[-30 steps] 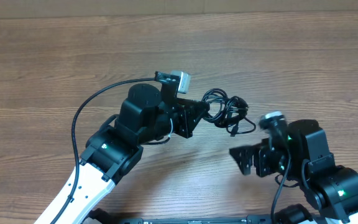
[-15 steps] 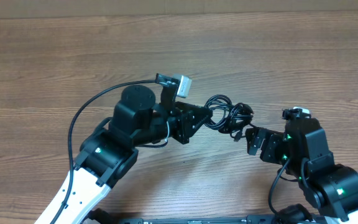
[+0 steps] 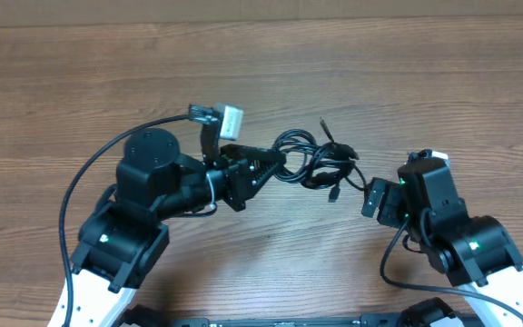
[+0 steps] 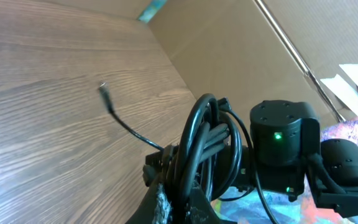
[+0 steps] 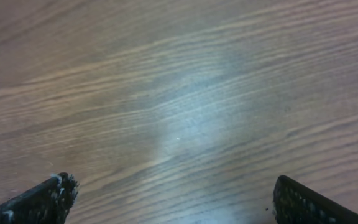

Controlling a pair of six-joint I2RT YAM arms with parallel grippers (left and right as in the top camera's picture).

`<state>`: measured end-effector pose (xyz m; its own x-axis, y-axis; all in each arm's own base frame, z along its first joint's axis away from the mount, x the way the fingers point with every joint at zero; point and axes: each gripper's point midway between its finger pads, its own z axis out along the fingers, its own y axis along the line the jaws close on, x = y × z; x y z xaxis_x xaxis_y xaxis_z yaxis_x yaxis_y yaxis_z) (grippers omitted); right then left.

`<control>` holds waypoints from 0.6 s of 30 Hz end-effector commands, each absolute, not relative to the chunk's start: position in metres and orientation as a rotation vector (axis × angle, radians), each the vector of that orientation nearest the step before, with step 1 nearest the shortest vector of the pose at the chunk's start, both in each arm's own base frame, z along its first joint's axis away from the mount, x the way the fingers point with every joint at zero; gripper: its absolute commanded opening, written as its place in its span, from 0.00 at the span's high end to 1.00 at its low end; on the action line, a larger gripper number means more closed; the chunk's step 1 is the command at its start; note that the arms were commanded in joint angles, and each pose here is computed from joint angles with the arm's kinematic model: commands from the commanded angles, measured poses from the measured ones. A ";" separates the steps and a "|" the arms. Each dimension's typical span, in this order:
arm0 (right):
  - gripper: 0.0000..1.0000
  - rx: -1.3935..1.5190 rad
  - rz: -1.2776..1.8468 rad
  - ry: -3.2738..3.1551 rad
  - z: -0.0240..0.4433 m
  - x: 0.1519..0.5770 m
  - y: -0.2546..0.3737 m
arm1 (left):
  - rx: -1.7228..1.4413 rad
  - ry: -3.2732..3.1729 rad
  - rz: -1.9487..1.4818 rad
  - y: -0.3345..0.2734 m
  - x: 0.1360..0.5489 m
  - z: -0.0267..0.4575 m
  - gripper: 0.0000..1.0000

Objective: Untangle cables

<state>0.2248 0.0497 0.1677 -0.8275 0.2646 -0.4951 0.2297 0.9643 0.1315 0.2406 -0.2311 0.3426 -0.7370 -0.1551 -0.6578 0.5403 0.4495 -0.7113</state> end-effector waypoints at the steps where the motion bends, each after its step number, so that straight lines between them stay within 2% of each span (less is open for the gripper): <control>1: 0.00 0.400 0.109 2.552 0.177 0.228 0.049 | 0.315 2.025 -1.329 -0.223 0.240 0.346 0.96; 11: 0.00 0.298 0.342 2.628 0.176 0.218 0.082 | 0.254 2.087 -1.218 -0.211 0.250 0.328 0.96; 16: 0.00 0.058 0.815 2.597 0.200 0.211 0.145 | 0.165 2.174 -1.112 -0.198 0.255 0.307 0.96; 18: 0.00 -0.125 1.010 2.553 0.215 0.200 0.169 | 0.159 2.195 -1.108 -0.197 0.253 0.303 0.96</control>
<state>0.2221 0.1205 0.1821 -0.8896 0.2141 -0.4035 0.0123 0.8943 0.4473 0.2499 -0.2031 0.3006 -0.7984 -0.1764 -0.5758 0.3743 0.6036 -0.7039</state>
